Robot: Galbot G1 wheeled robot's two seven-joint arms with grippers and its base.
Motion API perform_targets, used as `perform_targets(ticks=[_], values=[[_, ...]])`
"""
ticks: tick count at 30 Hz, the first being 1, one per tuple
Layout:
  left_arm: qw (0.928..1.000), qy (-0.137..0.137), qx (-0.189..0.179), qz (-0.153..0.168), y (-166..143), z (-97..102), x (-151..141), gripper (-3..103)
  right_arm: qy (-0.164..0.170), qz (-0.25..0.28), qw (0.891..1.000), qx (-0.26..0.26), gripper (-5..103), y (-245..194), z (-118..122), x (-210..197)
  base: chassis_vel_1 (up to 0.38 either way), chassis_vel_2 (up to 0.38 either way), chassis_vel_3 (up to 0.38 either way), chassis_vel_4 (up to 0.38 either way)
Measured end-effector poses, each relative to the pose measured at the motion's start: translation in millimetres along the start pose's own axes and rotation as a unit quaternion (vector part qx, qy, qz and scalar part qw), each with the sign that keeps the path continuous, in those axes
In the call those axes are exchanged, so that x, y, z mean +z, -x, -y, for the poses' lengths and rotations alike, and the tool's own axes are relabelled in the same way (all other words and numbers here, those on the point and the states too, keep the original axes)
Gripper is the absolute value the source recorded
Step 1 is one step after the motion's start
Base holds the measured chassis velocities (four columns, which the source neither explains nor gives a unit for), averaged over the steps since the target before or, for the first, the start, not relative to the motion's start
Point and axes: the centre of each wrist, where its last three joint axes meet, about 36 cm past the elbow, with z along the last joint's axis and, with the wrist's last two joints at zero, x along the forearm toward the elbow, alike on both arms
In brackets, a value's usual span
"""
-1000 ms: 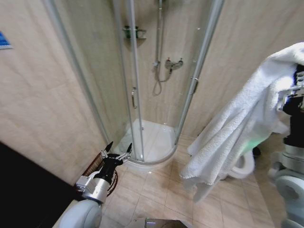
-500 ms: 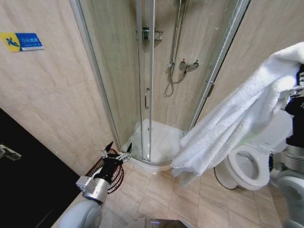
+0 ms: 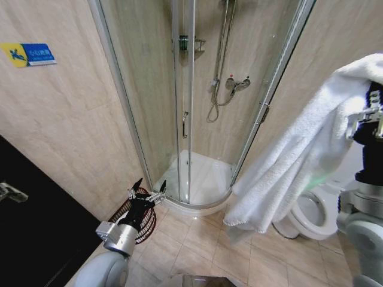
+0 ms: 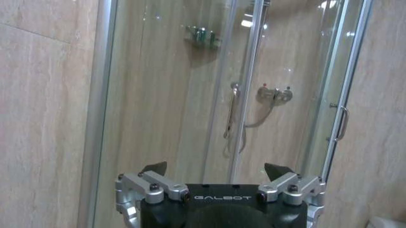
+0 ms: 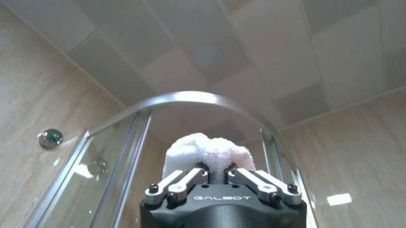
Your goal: Discard the used towel into the hamper.
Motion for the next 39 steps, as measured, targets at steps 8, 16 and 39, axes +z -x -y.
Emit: perform_targets(ticks=[8, 16, 39], values=[[1.0, 0.0, 0.0, 0.0, 0.0, 0.0, 0.0, 100, 0.009, -0.01, 1.0, 0.012, 12, -6.1, -4.5, 5.9, 0.0, 0.0, 0.0, 0.0], [1.0, 0.0, 0.0, 0.0, 0.0, 0.0, 0.0, 100, 0.012, -0.014, 1.0, 0.012, 12, -9.0, -6.1, 8.1, 0.0, 0.0, 0.0, 0.0], [1.0, 0.0, 0.0, 0.0, 0.0, 0.0, 0.0, 100, 0.007, -0.019, 1.0, 0.013, 12, -13.5, -2.9, 6.5, 0.0, 0.0, 0.0, 0.0]])
